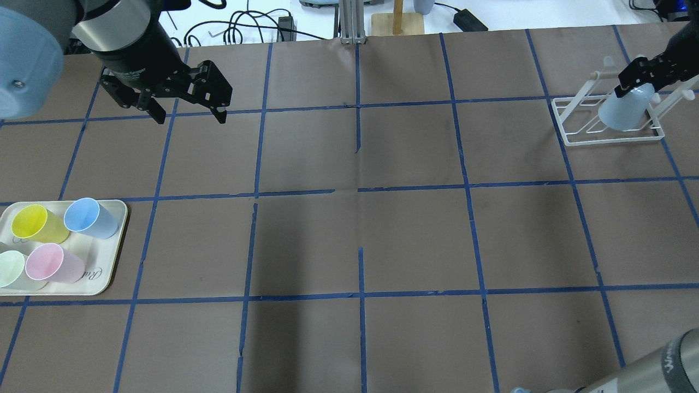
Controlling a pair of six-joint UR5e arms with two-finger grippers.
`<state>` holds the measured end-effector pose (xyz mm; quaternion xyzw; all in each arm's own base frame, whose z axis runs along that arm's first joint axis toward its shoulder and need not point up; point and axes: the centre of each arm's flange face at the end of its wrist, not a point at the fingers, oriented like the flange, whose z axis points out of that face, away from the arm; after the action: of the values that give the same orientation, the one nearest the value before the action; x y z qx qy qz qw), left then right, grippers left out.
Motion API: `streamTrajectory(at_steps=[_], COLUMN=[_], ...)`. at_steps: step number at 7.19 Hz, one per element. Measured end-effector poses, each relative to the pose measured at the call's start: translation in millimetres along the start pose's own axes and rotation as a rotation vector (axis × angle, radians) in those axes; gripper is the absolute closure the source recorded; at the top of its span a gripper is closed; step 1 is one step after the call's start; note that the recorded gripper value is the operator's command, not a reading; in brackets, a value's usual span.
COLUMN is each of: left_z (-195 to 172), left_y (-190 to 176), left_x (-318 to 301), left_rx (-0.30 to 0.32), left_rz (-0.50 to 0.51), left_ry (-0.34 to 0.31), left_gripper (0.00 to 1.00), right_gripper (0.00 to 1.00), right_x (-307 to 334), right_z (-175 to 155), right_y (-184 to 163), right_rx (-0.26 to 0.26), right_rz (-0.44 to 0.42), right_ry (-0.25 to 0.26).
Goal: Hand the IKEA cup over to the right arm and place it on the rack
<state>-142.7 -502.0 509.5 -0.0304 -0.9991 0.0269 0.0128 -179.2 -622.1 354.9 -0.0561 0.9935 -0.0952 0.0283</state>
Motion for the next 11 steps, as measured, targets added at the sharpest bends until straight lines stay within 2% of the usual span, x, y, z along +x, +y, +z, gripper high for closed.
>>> streamTrajectory(at_steps=[2, 4, 5, 6, 7, 11], left_z=[-0.4, -1.1, -1.2, -1.3, -1.3, -0.6], left_y=[0.1, 0.5, 0.7, 0.8, 0.8, 1.0], left_x=[-0.2, 0.1, 0.3, 0.2, 0.0, -0.2], left_rx=[0.001, 0.003, 0.003, 0.003, 0.003, 0.001], left_rz=[-0.001, 0.0, 0.0, 0.0, 0.0, 0.0], left_ry=[0.002, 0.001, 0.0, 0.0, -0.001, -0.003], left_gripper=[0.0, 0.0, 0.0, 0.0, 0.0, 0.0], right_gripper=[0.66, 0.57, 0.31, 0.1, 0.0, 0.0], right_x=[4.6, 6.3, 5.7, 5.2, 5.3, 3.9], right_z=[14.5, 24.4, 26.3, 27.6, 30.2, 32.0], right_y=[-2.5, -3.6, -4.1, -4.6, -4.9, -6.7], right_rx=[-0.003, -0.01, -0.011, -0.012, -0.013, -0.003], right_rz=[0.001, 0.002, 0.001, 0.0, 0.001, 0.003], right_ry=[-0.001, -0.008, -0.01, -0.011, -0.015, -0.034])
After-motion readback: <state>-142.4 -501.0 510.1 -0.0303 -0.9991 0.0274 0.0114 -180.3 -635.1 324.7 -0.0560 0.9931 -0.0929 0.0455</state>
